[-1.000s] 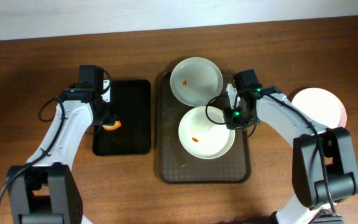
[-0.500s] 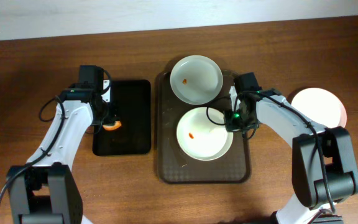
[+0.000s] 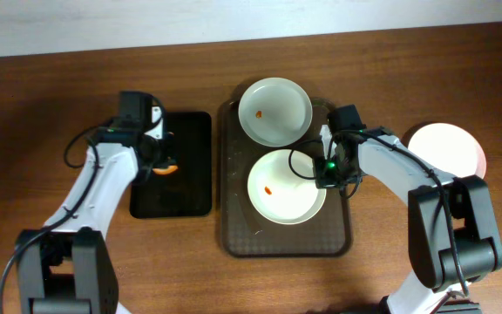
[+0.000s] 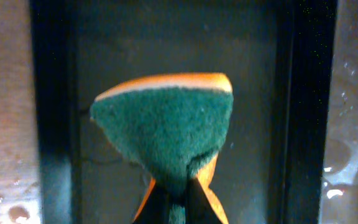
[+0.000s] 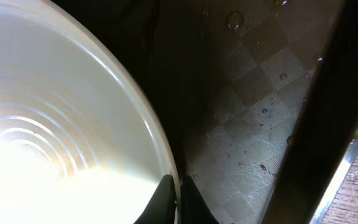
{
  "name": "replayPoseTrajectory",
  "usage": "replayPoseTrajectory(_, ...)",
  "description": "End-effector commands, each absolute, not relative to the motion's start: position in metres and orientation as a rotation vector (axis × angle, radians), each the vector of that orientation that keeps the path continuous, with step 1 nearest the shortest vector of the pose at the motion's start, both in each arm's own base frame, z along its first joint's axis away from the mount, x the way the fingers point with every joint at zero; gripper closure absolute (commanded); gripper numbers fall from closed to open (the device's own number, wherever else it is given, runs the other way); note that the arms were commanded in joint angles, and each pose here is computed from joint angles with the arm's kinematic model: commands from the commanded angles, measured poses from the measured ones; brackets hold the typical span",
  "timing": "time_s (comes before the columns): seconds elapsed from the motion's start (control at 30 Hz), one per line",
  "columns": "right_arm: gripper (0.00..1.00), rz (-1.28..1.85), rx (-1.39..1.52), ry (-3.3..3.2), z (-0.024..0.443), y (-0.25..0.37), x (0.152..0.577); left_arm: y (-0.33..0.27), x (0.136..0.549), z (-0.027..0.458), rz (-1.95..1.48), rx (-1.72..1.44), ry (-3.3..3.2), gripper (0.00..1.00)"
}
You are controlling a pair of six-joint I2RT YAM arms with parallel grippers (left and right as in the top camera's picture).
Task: Clean dirty plates on tray and stack at the side
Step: 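Hold the plate with right gripper and bring sponge toward it, then scrub the plate with the sponge in the left gripper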
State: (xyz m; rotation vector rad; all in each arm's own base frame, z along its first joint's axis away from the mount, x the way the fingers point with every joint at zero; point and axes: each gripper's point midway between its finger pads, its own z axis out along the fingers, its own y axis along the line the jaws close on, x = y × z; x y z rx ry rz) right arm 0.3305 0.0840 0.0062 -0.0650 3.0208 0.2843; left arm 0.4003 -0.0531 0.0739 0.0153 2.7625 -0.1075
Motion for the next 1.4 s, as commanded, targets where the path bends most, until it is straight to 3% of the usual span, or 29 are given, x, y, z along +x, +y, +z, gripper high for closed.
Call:
replayPoseTrajectory(0.0,0.96,0.205,-0.042,3.046,-0.003,0.075,0.327,-0.052,0.387,0.034,-0.061,0.034,2.822,1.0)
replayPoseTrajectory(0.2,0.96,0.205,-0.041,3.048,-0.003,0.075,0.326,-0.05,0.371,-0.029,-0.045,0.011,2.973,1.0)
replayPoseTrajectory(0.3,0.96,0.205,-0.041,3.049,-0.003,0.075,0.326,-0.056,0.366,-0.033,-0.101,0.008,3.004,1.0)
replayPoseTrajectory(0.5,0.96,0.204,-0.041,3.052,-0.003,0.074,0.325,-0.06,0.398,0.075,-0.129,0.016,2.803,1.0)
replayPoseTrajectory(0.67,0.96,0.203,-0.041,3.061,-0.003,0.074,0.323,-0.066,0.396,0.077,-0.119,0.05,2.806,1.0)
replayPoseTrajectory(0.9,0.96,0.205,0.079,3.093,-0.004,0.073,0.316,-0.195,0.392,0.129,-0.455,0.276,2.708,1.0)
replayPoseTrajectory(1.1,0.96,0.136,0.413,3.082,-0.004,0.065,0.315,-0.306,0.358,0.088,-0.687,0.329,2.764,1.0)
replayPoseTrajectory(1.37,0.96,0.122,0.413,3.08,-0.005,0.063,0.315,-0.337,0.337,0.009,-0.847,0.27,2.95,1.0)
